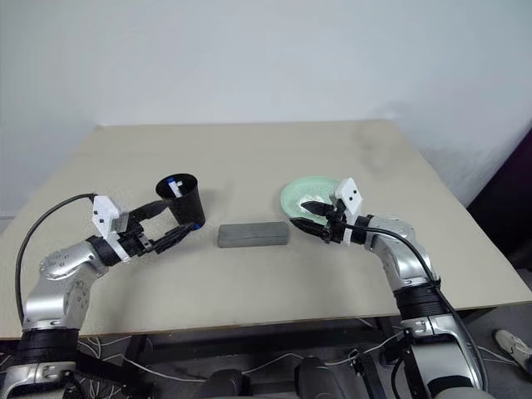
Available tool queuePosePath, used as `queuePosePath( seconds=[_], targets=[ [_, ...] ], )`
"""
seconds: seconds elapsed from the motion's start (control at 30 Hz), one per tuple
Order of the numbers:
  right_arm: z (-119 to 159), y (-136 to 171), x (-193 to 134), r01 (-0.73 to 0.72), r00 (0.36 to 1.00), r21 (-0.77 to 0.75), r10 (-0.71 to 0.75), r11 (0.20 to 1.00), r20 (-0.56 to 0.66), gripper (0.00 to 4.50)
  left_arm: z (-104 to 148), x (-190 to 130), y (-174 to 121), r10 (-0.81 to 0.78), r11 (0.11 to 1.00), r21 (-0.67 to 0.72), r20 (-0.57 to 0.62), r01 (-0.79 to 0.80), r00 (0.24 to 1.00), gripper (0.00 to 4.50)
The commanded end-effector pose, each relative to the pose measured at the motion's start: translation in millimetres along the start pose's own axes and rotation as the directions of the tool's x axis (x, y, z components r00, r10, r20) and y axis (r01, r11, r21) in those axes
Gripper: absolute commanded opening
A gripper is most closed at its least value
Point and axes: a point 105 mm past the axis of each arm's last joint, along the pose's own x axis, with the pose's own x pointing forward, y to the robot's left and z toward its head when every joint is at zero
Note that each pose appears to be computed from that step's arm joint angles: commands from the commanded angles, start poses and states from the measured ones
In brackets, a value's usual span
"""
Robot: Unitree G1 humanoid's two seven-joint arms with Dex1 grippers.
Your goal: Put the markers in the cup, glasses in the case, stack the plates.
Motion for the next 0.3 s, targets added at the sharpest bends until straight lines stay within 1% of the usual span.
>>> queuePosePath(
  seconds=[0.03,0.1,0.23,0.3],
  targets=[
    [6,-17,-15,0.063,0.998,-0.044,-0.062,0.997,0.013,2.72,-14,-2,5,0.140,0.990,0.010,0.014,-0.140,0.990,4.32],
    [-3,-21,-25,0.090,0.996,-0.026,-0.091,0.996,-0.006,2.72,-29,-4,6,0.226,0.974,-0.010,0.004,-0.226,0.974,4.32],
    [-10,-20,-29,0.103,0.995,-0.012,-0.103,0.995,-0.017,2.72,-43,-8,6,0.287,0.957,-0.030,-0.014,-0.287,0.958,4.32],
    [-11,-20,-30,0.104,0.994,-0.011,-0.104,0.995,-0.018,2.72,-45,-8,6,0.294,0.955,-0.031,-0.014,-0.294,0.956,4.32]
  ],
)
